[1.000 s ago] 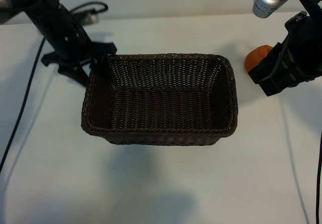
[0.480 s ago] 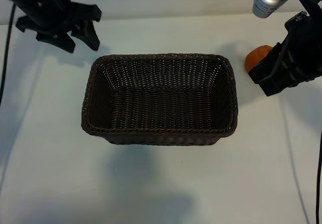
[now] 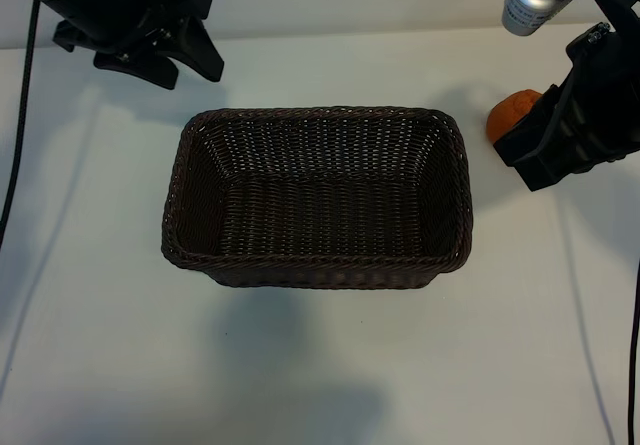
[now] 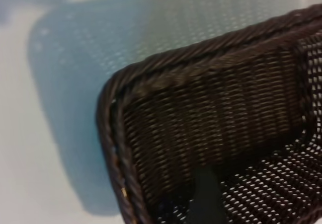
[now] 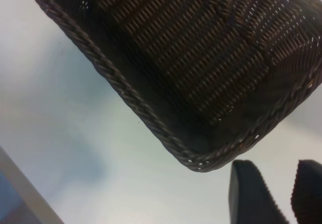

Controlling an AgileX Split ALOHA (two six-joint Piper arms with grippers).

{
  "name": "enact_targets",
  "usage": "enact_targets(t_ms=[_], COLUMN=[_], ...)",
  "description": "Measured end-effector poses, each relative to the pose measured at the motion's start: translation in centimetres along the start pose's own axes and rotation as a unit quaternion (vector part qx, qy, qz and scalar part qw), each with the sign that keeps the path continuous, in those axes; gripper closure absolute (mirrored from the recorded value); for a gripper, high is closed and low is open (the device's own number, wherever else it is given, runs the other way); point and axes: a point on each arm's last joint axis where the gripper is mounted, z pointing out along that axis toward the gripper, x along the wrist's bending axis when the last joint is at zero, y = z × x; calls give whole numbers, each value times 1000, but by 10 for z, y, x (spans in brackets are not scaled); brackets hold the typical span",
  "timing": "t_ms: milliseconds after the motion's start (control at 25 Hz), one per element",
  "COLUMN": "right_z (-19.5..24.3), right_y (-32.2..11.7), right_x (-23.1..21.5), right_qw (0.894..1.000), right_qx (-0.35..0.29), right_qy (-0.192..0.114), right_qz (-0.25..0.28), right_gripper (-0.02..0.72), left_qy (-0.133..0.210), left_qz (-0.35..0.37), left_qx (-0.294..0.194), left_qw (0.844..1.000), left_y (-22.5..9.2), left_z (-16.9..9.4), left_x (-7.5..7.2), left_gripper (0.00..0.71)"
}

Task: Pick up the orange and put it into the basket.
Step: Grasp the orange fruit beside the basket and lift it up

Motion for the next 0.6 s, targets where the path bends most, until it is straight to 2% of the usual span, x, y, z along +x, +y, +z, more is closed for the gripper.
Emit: enact_targets(t_ms=[240, 600], right_z=[0, 0], right_y=[0, 0], right_x=[0, 0], right_qw=[1000, 1000], right_qx=[0, 0], right_qy=[0, 0], right_qz=[0, 0], right_gripper=[455, 455], left_qy=[-3, -4], left_qz=[5, 21], left_qx=[-4, 7], left_qw=[1000, 1000], left_y=[-2, -35], left_z=[-4, -15], left_x=[-3, -9], left_gripper=[135, 135])
